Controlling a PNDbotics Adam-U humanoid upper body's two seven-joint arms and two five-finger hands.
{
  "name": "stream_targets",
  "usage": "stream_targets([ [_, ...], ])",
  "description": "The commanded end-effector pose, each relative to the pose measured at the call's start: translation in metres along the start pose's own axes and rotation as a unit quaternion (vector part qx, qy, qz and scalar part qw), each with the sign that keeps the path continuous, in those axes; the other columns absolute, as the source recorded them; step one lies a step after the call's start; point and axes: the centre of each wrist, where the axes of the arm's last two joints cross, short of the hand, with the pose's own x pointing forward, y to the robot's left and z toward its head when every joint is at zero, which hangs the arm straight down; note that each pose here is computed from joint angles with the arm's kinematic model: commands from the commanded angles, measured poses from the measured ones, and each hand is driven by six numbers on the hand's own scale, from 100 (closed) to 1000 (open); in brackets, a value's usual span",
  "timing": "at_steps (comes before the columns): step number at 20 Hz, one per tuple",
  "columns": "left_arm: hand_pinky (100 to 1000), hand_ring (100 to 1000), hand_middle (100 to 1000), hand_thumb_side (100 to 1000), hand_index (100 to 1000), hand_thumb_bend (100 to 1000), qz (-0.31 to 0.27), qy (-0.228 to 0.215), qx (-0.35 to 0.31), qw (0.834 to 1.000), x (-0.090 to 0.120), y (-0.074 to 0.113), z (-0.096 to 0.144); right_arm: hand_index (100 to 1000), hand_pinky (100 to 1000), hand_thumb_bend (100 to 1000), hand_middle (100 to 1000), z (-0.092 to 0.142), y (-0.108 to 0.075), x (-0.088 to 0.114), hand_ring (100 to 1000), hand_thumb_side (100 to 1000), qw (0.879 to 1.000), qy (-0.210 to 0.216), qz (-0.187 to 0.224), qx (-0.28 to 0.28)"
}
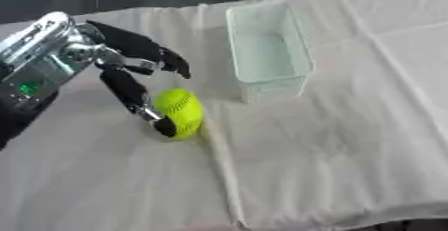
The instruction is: Pick up objects on the table and place them in the box.
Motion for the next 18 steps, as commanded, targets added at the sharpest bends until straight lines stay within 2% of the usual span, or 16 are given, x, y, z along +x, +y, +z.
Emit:
stream_targets([
  [1,832,945,1000,1000,1000,883,0.002,0.001,0.004,1.000,-0.004,0.007,0.006,913,592,100,746,-0.008,-0.006,0.002,698,1000,1.000,-0.016,0.007,0.006],
  [2,765,885,1000,1000,1000,871,0.009,-0.003,0.010,1.000,-0.004,0.009,0.006,913,592,100,746,-0.008,-0.006,0.002,697,1000,1.000,-0.016,0.007,0.006],
  [5,750,872,1000,1000,1000,867,0.031,-0.011,0.021,0.999,-0.007,0.013,0.005,912,592,100,746,-0.008,-0.006,0.002,698,1000,1.000,-0.015,0.007,0.007],
  [6,722,849,1000,967,1000,859,0.036,-0.013,0.022,0.999,-0.007,0.014,0.005,911,592,100,746,-0.008,-0.006,0.002,698,1000,1.000,-0.015,0.007,0.007],
  [15,711,832,1000,948,1000,835,0.054,-0.032,0.021,0.998,-0.009,0.019,-0.008,909,591,100,745,-0.009,-0.006,0.001,697,1000,1.000,-0.015,0.008,0.009],
  [18,736,849,1000,952,1000,841,0.053,-0.031,0.013,0.998,-0.010,0.016,-0.015,909,591,100,745,-0.009,-0.006,0.001,697,1000,1.000,-0.015,0.008,0.008],
])
